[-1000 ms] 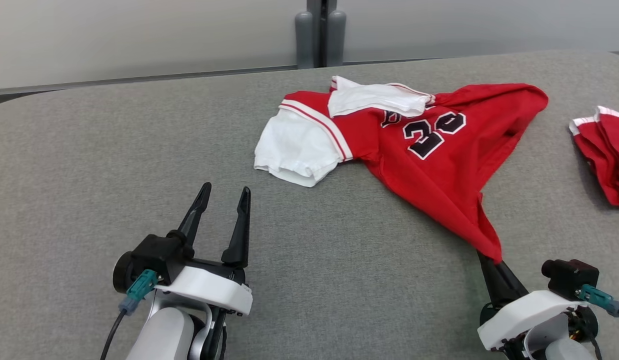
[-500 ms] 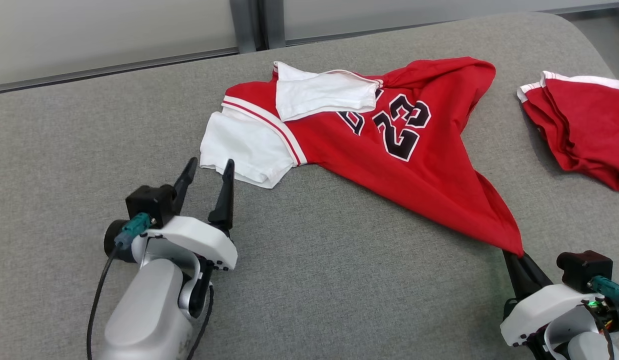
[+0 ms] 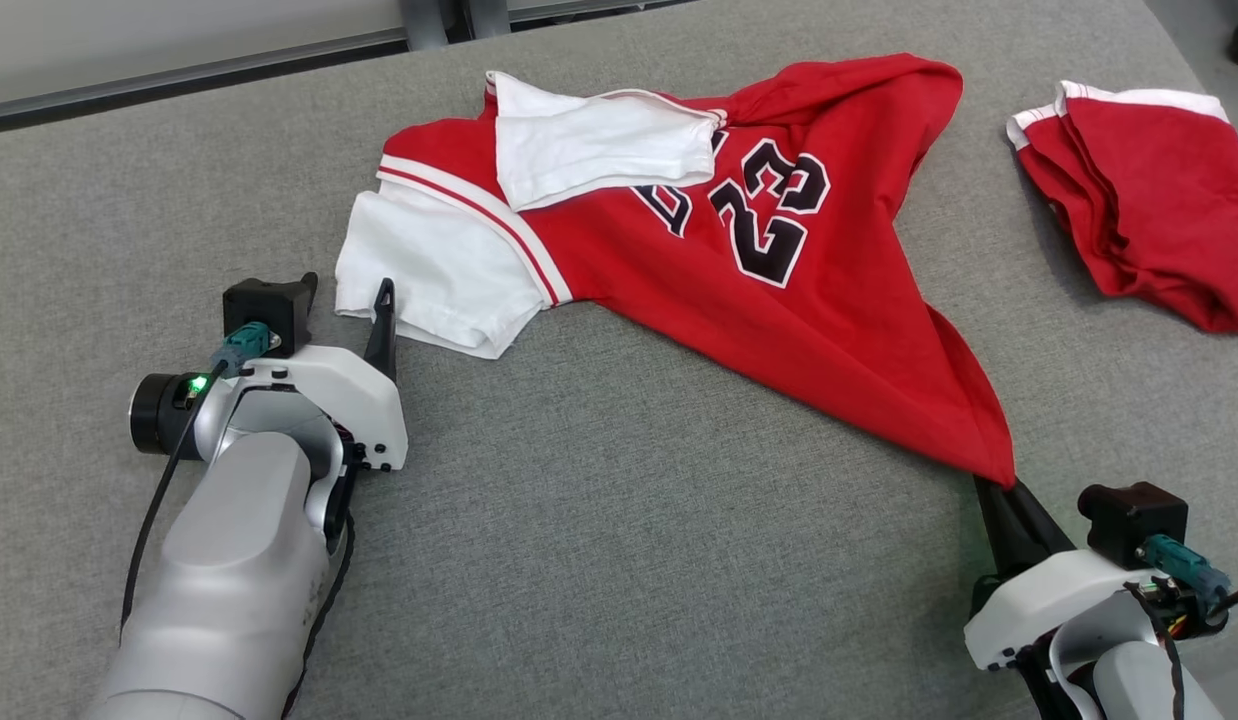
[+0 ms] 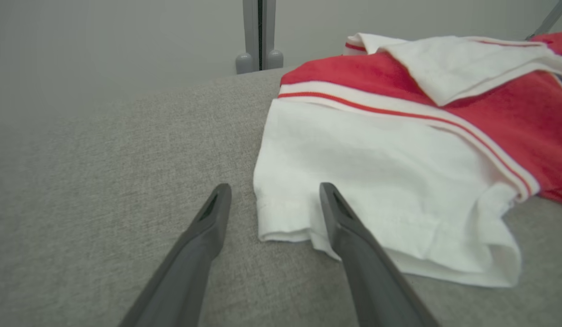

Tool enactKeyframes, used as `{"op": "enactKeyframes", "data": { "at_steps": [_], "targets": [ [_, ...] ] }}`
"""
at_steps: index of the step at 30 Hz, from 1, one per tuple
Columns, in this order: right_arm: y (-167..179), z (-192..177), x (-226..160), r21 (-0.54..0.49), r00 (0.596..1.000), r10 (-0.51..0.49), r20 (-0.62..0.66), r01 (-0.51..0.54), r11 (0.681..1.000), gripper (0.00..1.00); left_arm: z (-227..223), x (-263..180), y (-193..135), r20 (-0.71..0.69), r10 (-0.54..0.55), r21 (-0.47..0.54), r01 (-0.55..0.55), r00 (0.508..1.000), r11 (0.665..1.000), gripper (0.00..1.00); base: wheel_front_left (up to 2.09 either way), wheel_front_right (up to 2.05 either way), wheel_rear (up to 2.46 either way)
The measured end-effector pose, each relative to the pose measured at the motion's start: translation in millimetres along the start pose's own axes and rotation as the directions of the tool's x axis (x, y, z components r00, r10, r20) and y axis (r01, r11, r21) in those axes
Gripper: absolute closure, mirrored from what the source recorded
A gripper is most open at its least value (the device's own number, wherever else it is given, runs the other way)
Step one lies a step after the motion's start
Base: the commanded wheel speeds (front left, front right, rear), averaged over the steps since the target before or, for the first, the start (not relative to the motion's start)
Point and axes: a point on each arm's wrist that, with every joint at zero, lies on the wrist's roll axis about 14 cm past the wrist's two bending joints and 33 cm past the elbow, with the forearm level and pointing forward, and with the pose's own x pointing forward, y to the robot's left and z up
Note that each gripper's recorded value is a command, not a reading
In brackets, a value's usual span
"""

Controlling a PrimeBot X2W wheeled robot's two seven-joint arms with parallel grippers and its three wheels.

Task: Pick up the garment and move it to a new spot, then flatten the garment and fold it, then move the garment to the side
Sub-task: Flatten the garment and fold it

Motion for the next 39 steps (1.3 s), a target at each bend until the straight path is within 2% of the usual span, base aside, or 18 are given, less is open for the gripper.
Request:
{"op": "enactKeyframes", "data": {
  "at_steps": [6,7,8,9,14,17,20,24,27,30,32,36,39],
  "targets": [
    [0.7,-3.2,1.4,0.001,1.000,-0.004,-0.002,0.004,1.000,1.00,-9.3,4.8,-3.1,-0.047,-0.027,0.019,0.028,0.999,0.999,0.00,0.00,0.00,0.00],
    [0.2,-2.8,1.2,0.000,1.000,-0.005,0.001,0.005,1.000,1.00,-10.1,4.7,-3.7,-0.052,-0.031,0.018,0.032,0.998,0.999,0.21,0.00,0.00,0.00],
    [0.0,-2.8,1.3,0.000,1.000,-0.006,0.002,0.006,1.000,1.00,-10.7,4.6,-4.2,-0.058,-0.035,0.022,0.037,0.998,0.999,0.65,0.00,0.00,0.00],
    [-0.2,-1.8,1.8,-0.001,1.000,-0.006,0.005,0.006,1.000,1.00,-10.6,4.4,-4.9,-0.060,-0.041,0.023,0.042,0.997,0.999,1.00,0.00,0.00,0.00],
    [0.9,11.0,7.3,-0.015,0.999,0.005,0.049,-0.004,1.000,1.00,-4.6,0.2,-5.9,-0.039,-0.054,0.006,0.054,0.998,0.998,1.00,0.00,0.00,0.00],
    [0.5,37.1,13.1,-0.051,0.992,0.022,0.128,-0.016,0.999,1.00,33.1,-2.5,-4.0,0.080,-0.055,-0.016,0.057,0.995,0.998,1.00,0.00,0.00,0.00],
    [3.3,71.3,19.1,-0.090,0.975,0.051,0.216,-0.032,0.995,1.00,75.4,-12.6,-11.1,0.222,-0.083,-0.047,0.096,0.972,0.994,1.00,0.00,0.00,0.00],
    [14.1,129.4,20.8,-0.170,0.932,0.121,0.342,-0.065,0.983,1.00,115.8,-41.2,-11.8,0.369,-0.074,-0.109,0.122,0.926,0.986,1.00,0.00,0.00,0.00],
    [25.0,192.5,11.8,-0.229,0.861,0.177,0.477,-0.073,0.971,1.00,173.3,-72.0,-21.7,0.533,-0.083,-0.161,0.198,0.842,0.967,1.00,0.00,0.00,0.00],
    [37.0,255.5,-8.7,-0.270,0.768,0.223,0.600,-0.067,0.960,1.00,229.2,-113.8,-30.2,0.680,-0.090,-0.179,0.283,0.728,0.942,1.00,0.00,0.00,0.00],
    [45.3,291.4,-27.2,-0.287,0.708,0.243,0.663,-0.059,0.956,1.00,263.9,-147.2,-25.5,0.762,-0.082,-0.158,0.307,0.642,0.938,1.00,0.00,0.00,0.00],
    [61.7,344.7,-72.2,-0.322,0.592,0.279,0.756,-0.034,0.946,1.00,320.4,-216.4,-22.6,0.876,-0.067,-0.110,0.333,0.477,0.937,1.00,0.00,0.00,0.00],
    [68.0,369.1,-101.6,-0.323,0.533,0.287,0.796,-0.026,0.946,1.00,349.3,-262.6,-28.2,0.919,-0.066,-0.076,0.337,0.390,0.938,1.00,0.00,0.00,0.00]
  ]
}}
